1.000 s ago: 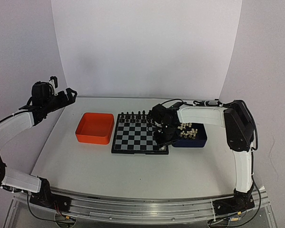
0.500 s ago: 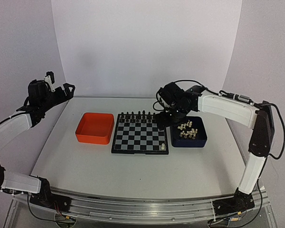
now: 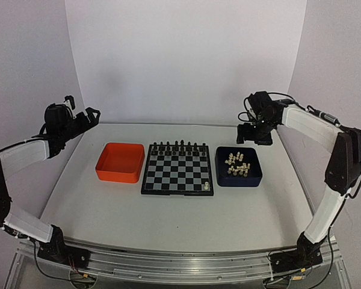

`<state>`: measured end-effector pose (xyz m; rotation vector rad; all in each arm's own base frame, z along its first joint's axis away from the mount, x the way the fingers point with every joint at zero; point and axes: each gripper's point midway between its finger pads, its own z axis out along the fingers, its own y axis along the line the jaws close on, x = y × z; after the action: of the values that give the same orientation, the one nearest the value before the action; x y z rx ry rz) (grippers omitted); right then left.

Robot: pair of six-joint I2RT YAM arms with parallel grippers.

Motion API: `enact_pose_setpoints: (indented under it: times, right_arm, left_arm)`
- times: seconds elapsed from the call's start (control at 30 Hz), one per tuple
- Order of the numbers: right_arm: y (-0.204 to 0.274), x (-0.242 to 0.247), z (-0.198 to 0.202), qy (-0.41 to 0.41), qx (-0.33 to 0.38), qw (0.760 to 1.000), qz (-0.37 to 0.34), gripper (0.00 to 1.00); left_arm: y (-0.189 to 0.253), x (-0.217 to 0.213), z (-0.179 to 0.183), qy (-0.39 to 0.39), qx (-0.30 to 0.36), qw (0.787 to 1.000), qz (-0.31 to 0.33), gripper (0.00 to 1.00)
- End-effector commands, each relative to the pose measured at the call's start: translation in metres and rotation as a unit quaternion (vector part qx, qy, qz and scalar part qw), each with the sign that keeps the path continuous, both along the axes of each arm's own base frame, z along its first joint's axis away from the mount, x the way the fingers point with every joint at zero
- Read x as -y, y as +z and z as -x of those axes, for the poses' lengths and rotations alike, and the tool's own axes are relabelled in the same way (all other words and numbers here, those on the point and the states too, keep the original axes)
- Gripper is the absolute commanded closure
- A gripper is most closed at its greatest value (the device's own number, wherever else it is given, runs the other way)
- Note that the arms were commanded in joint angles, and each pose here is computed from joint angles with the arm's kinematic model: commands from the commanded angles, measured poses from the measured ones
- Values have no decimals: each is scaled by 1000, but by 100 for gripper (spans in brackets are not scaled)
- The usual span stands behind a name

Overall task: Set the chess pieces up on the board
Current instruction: Pick up the chess piece from the storage box.

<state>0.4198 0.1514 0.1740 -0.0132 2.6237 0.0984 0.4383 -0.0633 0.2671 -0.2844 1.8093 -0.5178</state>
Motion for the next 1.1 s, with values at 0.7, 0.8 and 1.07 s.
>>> enact_pose_setpoints:
  times: [0.7,0.8,1.07]
  right_arm:
    - [-85,23,-66,-165,-66,981,-74,47]
    - [-91,27,-68,-177,-63,980,-58,52]
    - [-102,27,-78,-195,-61,977,-59,59]
  left_arm:
    - [27,1,-40,20,27,999,41,0]
    - [25,2,-43,17,25,999,37,0]
    - [20,7,-49,5,21,999,35,0]
